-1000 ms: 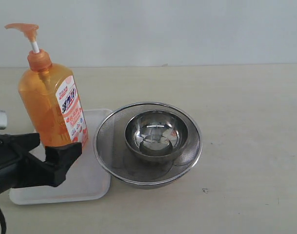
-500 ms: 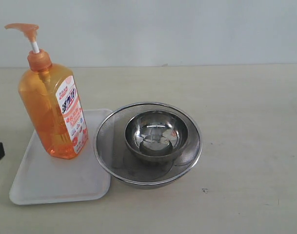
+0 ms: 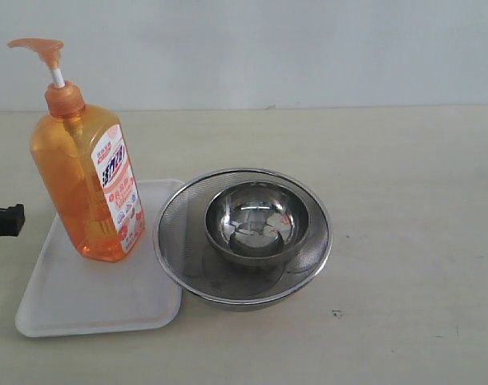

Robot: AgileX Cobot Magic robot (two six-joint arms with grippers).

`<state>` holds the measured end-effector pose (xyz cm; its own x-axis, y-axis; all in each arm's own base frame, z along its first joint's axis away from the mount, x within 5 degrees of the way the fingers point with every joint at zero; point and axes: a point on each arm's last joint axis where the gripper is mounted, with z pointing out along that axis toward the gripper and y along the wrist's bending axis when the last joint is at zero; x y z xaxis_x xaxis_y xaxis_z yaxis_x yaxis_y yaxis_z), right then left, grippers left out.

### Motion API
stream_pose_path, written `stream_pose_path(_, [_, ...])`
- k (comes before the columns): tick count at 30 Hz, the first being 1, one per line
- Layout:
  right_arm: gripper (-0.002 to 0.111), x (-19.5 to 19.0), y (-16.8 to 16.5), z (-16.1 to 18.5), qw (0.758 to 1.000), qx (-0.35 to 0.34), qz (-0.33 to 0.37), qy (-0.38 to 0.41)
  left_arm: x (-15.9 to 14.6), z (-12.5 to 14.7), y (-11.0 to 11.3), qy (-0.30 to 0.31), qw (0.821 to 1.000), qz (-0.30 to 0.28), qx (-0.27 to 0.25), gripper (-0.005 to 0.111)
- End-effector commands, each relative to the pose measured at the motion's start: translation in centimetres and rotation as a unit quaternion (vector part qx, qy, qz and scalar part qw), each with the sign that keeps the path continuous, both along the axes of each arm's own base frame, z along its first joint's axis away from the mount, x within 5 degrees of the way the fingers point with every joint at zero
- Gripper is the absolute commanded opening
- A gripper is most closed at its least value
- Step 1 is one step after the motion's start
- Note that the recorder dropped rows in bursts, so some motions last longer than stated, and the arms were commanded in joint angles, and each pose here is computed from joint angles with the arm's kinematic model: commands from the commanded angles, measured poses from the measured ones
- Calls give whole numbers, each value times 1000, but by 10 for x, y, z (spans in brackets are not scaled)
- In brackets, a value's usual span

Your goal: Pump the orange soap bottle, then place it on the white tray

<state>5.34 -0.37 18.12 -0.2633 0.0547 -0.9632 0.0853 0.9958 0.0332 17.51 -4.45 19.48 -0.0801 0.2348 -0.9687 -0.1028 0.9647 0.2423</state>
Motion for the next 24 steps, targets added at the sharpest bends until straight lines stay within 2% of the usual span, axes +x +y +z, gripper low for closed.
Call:
stream_pose_path(1, [0, 0, 0, 0, 1000, -4, -1, -4, 10, -17, -4, 2, 1000, -5, 6, 5])
stream_pose_path(7, [0, 0, 0, 0, 1000, -4, -1, -4, 27, -43, -12, 46, 998, -44, -12, 5])
stream_pose_path(13, [0, 0, 0, 0, 1000, -6, 0, -4, 39, -48, -27, 49, 994, -98, -12, 5])
stream_pose_path(24, [0, 0, 0, 0, 1000, -5, -1, -4, 38, -49, -27, 51, 993, -103, -12, 5])
